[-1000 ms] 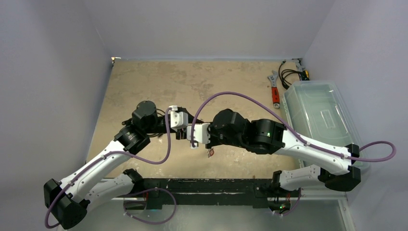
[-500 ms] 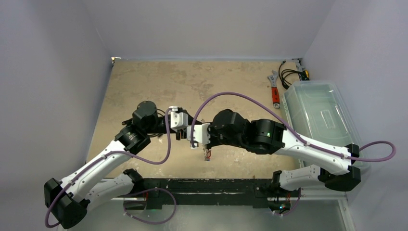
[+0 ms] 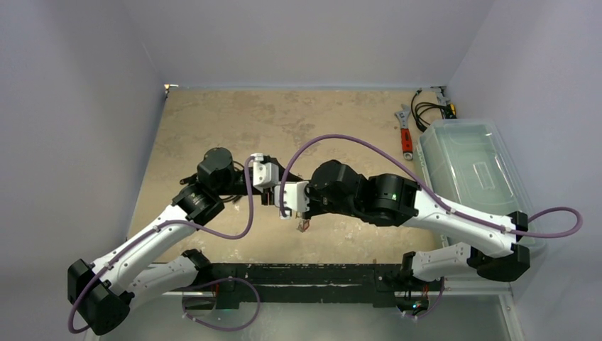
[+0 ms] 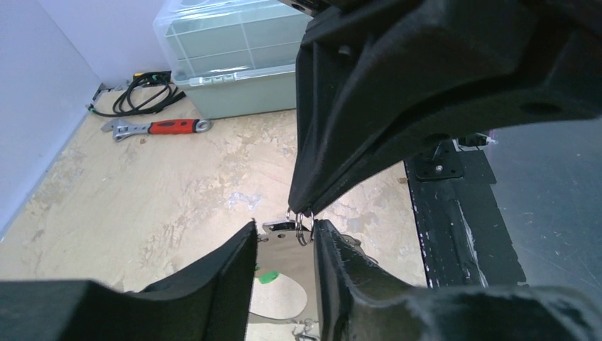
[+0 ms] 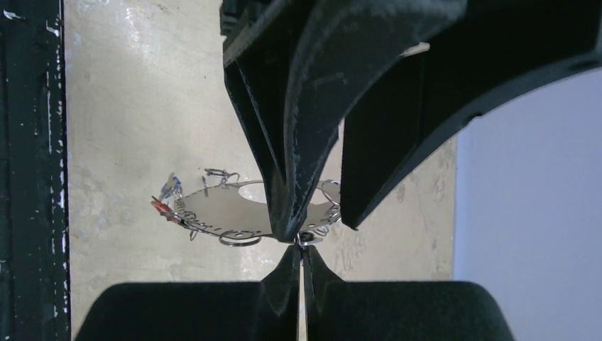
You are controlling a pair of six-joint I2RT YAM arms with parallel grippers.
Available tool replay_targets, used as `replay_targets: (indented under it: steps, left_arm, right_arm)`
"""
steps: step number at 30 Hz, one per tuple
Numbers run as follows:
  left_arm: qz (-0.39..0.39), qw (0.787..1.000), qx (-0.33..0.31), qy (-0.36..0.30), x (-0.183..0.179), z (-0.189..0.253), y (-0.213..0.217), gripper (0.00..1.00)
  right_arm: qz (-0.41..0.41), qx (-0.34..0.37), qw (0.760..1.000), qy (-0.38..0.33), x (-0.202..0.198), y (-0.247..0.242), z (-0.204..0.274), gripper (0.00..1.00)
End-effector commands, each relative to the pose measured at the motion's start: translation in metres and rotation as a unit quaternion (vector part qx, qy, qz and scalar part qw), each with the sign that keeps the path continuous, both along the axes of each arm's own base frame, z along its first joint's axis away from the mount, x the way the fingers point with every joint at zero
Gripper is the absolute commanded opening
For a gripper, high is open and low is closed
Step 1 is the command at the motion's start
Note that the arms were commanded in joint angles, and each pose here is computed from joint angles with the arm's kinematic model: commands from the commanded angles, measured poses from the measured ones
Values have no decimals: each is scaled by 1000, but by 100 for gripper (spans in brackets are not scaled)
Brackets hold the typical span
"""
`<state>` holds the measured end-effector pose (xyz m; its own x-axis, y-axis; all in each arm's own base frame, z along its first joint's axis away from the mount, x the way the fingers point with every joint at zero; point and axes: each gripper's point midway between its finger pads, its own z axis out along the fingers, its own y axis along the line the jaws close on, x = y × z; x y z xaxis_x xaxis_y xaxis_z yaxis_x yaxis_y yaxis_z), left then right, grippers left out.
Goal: Put the keys on the keyring
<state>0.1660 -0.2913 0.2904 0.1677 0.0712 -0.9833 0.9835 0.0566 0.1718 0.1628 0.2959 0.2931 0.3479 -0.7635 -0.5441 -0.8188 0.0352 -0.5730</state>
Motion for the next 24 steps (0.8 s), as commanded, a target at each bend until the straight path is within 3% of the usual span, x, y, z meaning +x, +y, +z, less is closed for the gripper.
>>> replay_targets:
  steps: [1, 7, 13, 21, 24]
  left_arm:
    - [-9, 1000, 1, -1, -3, -6, -4, 41]
    - [-6, 1000, 5, -17, -8, -9, 3, 47]
    - [-7, 1000, 4, -17, -10, -9, 3, 22]
    - [-7, 1000, 3, -17, -11, -8, 4, 21]
    - [-9, 1000, 3, -15, -11, -8, 4, 15]
  right_arm:
    - [-8, 52, 999, -7, 6, 21, 25, 0]
    - [-26, 49, 998, -19, 11, 15, 26, 0]
    - [-24, 54, 998, -20, 10, 13, 28, 0]
    - [-29, 51, 998, -24, 11, 10, 25, 0]
    - [-28, 51, 998, -24, 11, 10, 24, 0]
